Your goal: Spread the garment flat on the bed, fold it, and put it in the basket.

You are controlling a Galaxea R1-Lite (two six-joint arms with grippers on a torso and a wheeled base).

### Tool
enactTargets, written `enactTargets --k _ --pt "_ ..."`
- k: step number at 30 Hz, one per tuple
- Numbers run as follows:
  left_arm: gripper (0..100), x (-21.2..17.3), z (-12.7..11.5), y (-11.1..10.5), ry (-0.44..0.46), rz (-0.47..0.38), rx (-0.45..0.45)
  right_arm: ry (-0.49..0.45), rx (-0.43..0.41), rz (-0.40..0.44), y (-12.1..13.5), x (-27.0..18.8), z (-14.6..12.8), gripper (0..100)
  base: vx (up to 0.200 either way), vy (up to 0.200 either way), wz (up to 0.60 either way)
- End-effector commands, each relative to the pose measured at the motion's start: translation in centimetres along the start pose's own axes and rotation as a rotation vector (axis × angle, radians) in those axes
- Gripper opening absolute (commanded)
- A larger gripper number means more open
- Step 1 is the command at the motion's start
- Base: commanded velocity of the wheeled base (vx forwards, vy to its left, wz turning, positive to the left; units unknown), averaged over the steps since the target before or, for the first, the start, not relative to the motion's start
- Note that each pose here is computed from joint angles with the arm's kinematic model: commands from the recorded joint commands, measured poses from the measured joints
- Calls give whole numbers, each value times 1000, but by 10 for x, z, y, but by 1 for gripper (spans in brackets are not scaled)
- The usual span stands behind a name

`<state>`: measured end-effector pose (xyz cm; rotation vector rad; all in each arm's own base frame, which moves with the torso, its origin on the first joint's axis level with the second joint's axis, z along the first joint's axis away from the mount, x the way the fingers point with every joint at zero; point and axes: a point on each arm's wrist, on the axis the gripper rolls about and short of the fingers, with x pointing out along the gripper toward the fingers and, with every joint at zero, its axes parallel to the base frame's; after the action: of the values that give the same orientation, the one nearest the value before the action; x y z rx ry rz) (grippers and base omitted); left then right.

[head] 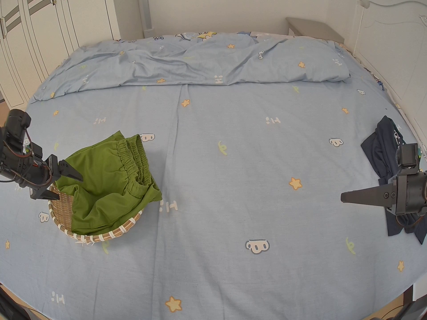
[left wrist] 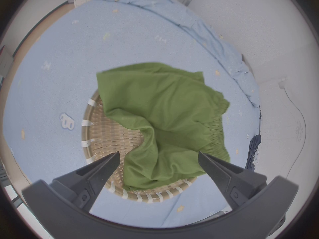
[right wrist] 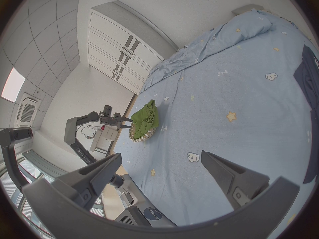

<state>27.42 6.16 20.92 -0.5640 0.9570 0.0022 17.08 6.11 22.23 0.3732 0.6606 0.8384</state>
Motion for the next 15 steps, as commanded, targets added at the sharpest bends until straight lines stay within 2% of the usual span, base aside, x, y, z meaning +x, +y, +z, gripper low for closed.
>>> enactTargets --k 1,2,6,7,8,9,11,13,15 --pt "100 -50 -15 -19 -123 -29 62 19 13 -6 -3 2 -5 100 0 0 0" --pt "100 -56 -20 -22 -139 -29 71 22 14 -8 -3 2 -7 100 0 0 0" --pt "100 -101 -70 -41 -209 -82 135 11 -22 -67 -2 -8 -26 100 0 0 0" --pt "100 -101 -70 -41 -209 -82 135 11 -22 -67 -2 -8 -26 100 0 0 0" --pt "100 -111 -87 -43 -223 -104 153 13 -37 -92 -3 -13 -37 100 0 0 0" --pt "100 -125 -113 -42 -245 -139 175 20 -64 -119 -6 -20 -56 100 0 0 0" --pt "100 -140 -140 -37 -289 -155 183 4 -73 -163 -9 -31 -75 100 0 0 0" --pt "100 -156 -172 -27 -337 -139 182 -30 -77 -201 -9 -44 -99 100 0 0 0" --pt "100 -172 -204 -17 -363 -131 191 -93 -118 -203 -1 -58 -123 100 0 0 0"
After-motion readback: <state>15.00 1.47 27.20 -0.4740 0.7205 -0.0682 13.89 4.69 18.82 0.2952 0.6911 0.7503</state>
